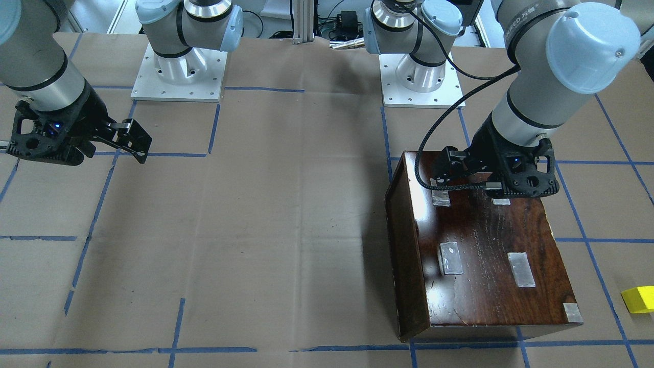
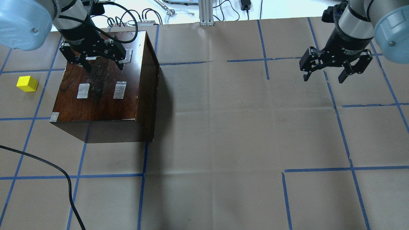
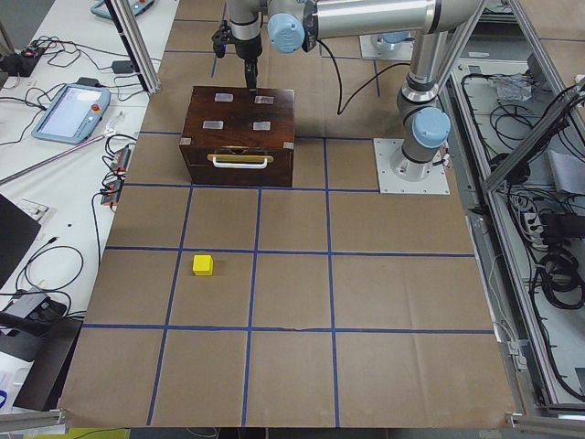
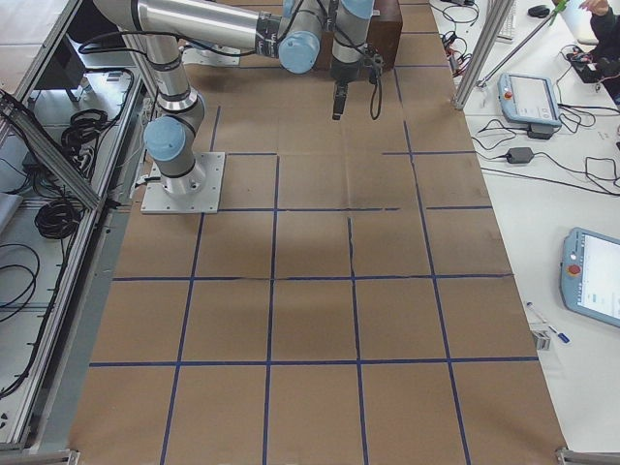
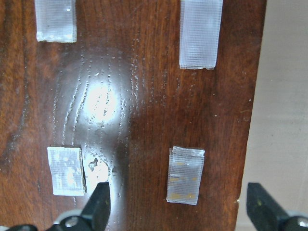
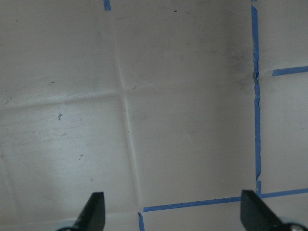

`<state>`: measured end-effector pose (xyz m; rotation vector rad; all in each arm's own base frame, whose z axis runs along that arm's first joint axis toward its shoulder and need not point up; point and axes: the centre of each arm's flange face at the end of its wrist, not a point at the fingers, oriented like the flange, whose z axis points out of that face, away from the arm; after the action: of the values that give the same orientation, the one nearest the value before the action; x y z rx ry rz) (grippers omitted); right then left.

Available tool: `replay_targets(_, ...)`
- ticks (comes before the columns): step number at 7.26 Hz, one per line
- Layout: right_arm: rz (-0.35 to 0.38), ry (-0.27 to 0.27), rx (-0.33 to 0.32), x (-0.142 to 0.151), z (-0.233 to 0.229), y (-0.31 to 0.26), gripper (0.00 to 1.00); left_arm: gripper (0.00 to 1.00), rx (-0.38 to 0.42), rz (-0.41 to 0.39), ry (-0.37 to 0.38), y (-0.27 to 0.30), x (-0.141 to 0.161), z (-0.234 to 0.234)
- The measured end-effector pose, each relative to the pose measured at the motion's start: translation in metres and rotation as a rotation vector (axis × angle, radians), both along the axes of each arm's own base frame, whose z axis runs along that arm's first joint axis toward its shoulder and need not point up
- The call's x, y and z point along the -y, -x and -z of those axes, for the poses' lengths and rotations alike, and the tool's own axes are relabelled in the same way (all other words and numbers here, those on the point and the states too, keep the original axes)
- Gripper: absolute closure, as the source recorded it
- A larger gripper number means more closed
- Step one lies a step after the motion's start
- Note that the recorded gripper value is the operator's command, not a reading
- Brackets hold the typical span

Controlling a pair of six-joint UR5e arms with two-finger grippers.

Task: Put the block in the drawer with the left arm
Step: 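Move the left gripper from above the cabinet toward its drawer side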

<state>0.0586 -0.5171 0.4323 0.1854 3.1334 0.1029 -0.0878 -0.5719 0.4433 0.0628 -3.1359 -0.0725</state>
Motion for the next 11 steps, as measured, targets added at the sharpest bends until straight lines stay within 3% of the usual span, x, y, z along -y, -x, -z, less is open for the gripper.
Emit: replay_targets(11, 0.000, 0.000, 0.000, 0.000, 0.000, 0.000, 0.00, 0.01, 0.045, -0.011, -0.005, -0.017, -0.004, -0.007)
